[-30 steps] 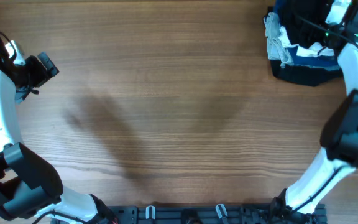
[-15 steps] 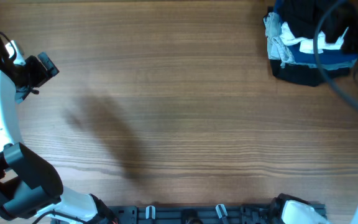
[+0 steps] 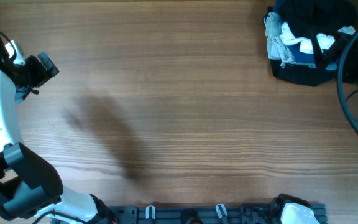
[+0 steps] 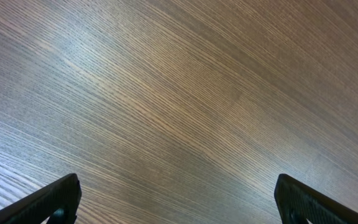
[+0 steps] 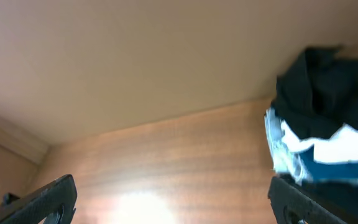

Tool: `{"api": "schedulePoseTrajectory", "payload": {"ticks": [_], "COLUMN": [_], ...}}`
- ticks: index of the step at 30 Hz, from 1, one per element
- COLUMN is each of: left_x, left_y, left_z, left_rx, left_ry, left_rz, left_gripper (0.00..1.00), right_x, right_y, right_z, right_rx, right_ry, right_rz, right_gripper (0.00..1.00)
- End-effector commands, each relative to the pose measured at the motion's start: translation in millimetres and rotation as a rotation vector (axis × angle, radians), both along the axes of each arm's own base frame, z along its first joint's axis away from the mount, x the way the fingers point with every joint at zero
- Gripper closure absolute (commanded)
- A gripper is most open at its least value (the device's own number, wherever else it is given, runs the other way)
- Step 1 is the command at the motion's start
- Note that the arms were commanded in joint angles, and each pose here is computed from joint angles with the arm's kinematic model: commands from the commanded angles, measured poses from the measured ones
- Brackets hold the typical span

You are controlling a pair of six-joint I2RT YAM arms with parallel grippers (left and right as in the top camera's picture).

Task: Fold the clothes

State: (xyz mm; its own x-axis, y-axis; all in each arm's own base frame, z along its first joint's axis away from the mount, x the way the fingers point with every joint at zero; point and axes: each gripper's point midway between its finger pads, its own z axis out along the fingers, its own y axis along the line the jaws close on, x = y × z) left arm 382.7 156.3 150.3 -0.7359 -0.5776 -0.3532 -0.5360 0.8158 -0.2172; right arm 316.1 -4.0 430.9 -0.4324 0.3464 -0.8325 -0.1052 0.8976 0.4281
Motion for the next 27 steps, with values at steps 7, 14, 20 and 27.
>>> {"api": "schedulePoseTrajectory", "payload": {"ticks": [7,14,20,27], "left_x": [-0.1,-0.1,-0.1,-0.1], "left_y": [-2.3,-2.3,-2.3,-2.3], "left_z": [-4.6,-4.6,-4.6,-4.6], "left_rx": [-0.019,-0.019,-0.019,-0.019], "left_ry": [0.007,0.007,0.007,0.007], "left_rz": [0.003,0.003,0.003,0.003], "left_gripper": [0.00,0.00,0.00,0.00], "right_x": [1.0,-34.3,-64.7,-74.4], "right_y": [5.5,24.8,26.5,26.9], "right_z": [-36.2,-91.3,-181.4,-222.3], "right_rx": [-0.258,-0.286,-0.166,-0.199], "right_ry": [-0.049,-0.274,-0.341,-0.384], "right_rz": [0.028,0.007,-0.055,-0.079], "right_gripper": [0.01,0.00,0.00,0.00]}}
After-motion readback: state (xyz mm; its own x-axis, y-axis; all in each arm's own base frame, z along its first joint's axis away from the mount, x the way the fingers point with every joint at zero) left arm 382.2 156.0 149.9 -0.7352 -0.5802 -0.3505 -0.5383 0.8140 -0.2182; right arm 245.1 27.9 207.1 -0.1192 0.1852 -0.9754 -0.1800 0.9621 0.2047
